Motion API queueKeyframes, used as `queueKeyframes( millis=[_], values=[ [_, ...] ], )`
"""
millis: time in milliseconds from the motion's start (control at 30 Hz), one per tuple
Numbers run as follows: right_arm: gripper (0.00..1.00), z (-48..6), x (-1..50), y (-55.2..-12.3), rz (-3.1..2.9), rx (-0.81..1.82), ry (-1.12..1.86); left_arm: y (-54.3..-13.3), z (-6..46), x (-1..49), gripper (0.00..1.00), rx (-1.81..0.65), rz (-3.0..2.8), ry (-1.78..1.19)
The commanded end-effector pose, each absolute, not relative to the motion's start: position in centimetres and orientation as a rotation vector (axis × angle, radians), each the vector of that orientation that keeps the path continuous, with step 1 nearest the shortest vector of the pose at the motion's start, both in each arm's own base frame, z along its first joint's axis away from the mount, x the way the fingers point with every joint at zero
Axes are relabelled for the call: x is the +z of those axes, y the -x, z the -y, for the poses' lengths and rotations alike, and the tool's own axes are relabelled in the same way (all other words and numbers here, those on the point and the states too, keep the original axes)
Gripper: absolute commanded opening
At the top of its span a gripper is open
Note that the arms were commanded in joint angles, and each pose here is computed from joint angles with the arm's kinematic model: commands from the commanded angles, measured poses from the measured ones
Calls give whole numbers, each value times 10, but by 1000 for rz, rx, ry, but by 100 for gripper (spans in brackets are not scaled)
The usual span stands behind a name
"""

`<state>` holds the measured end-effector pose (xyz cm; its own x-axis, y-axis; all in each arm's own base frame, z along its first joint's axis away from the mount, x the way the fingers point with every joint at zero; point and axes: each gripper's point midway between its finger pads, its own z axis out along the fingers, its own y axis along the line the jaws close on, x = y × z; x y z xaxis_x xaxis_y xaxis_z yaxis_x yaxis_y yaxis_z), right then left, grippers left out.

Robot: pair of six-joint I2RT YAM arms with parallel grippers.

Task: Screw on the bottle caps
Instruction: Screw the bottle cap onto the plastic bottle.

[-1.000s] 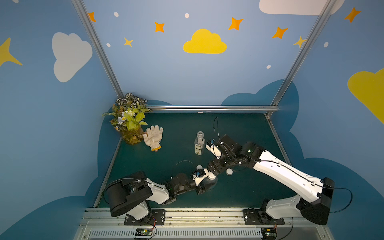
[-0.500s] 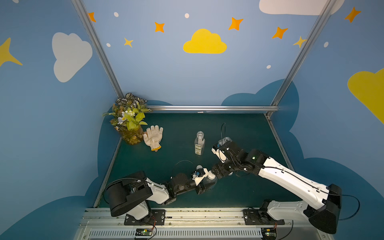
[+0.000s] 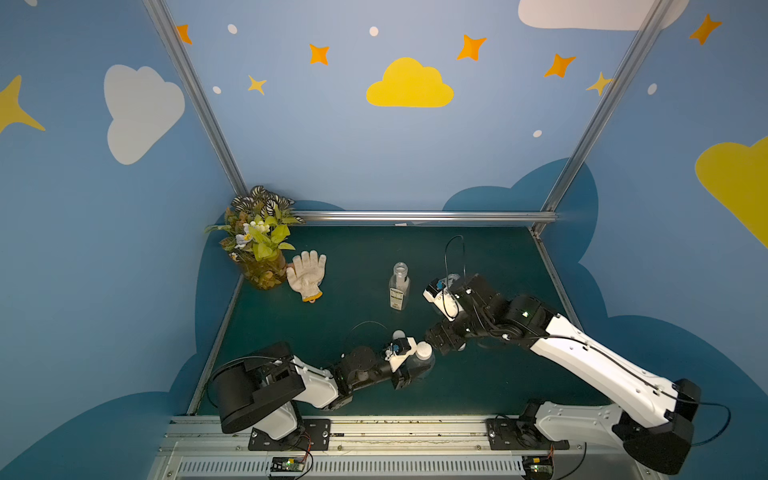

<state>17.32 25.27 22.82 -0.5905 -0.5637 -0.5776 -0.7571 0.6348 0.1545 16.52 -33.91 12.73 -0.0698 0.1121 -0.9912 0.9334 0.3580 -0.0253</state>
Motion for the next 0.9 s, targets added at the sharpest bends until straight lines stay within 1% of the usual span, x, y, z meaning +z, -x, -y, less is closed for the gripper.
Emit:
queueKeyframes(
  millis=[0, 167, 233, 333, 500, 667, 867],
  values=[
    [91, -253, 224, -159, -2272, 593, 1191, -162, 337, 117, 30, -891, -1498, -1032],
    [88, -266, 212, -144, -2139, 737, 1279, -160, 337, 115, 26, -898, -1500, -1044],
    [85, -273, 210, -140, -2057, 796, 1306, -159, 338, 116, 25, -903, -1496, -1044],
    [84, -280, 208, -134, -1938, 850, 1345, -159, 338, 115, 24, -910, -1497, -1047],
    [84, -280, 206, -135, -1830, 838, 1355, -158, 339, 115, 23, -914, -1498, -1049],
    [81, -279, 199, -137, -1816, 800, 1372, -159, 339, 115, 23, -913, -1498, -1049],
    [77, -284, 192, -131, -1807, 817, 1450, -158, 339, 114, 24, -913, -1501, -1050]
  ],
)
